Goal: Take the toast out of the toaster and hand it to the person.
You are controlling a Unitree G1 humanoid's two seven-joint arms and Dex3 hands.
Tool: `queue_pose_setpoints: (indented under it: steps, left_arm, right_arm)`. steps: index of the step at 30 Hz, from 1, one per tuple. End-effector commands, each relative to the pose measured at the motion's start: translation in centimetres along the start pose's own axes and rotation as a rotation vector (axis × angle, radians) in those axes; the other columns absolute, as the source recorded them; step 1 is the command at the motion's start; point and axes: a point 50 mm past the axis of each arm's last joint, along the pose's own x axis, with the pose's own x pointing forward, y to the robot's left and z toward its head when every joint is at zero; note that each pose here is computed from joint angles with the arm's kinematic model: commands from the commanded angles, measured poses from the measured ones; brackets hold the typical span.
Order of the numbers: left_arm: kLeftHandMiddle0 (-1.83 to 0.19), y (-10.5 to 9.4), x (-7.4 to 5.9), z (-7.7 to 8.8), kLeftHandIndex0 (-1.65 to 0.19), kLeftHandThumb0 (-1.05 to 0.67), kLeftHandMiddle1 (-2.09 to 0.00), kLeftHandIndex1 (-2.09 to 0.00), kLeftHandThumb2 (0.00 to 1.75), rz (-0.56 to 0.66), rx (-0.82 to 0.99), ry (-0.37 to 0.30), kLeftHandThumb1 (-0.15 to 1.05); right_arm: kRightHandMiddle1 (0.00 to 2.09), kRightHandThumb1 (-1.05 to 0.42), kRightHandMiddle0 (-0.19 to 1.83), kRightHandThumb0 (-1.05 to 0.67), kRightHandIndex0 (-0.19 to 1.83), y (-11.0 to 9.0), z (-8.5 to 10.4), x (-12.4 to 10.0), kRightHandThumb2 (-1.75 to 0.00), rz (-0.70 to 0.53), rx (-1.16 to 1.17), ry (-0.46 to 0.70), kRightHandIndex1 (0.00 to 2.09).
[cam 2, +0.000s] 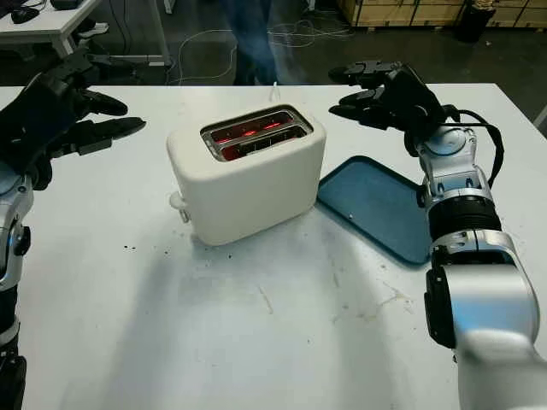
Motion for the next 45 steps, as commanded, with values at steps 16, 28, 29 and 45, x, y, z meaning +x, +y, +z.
queue_pose_setpoints:
  steps: [16, 28, 29, 45]
  left_arm:
    - [-0.05, 0.1, 0.0, 0.0, -0.16, -0.24, -1.24, -0.74, 0.09, 0.009, 0.014, -0.011, 0.9]
    - [-0.06, 0.1, 0.0, 0.0, -0.17, -0.25, -1.24, -0.74, 0.09, 0.011, 0.009, -0.009, 0.89]
    - [-0.06, 0.1, 0.0, 0.0, -0.17, -0.25, -1.24, -0.74, 0.09, 0.012, 0.011, -0.01, 0.89]
    - [-0.06, 0.1, 0.0, 0.0, -0.17, -0.25, -1.26, -0.74, 0.09, 0.015, 0.005, -0.007, 0.89]
  right_arm:
    - [0.0, -0.86, 0.71, -0.78, 0.66, 0.0, -0.1, -0.2, 0.0, -0.013, -0.026, 0.004, 0.29]
    - [0.0, -0.83, 0.71, -0.81, 0.71, -0.2, 0.9, 0.0, 0.0, 0.005, -0.033, -0.068, 0.23]
    - [0.0, -0.82, 0.7, -0.82, 0.69, -0.3, 1.2, 0.0, 0.0, 0.013, -0.026, -0.093, 0.22]
    - [0.06, -0.67, 0.9, -0.77, 0.86, 1.5, 11.4, 1.5, 0.0, 0.171, -0.641, -0.512, 0.36]
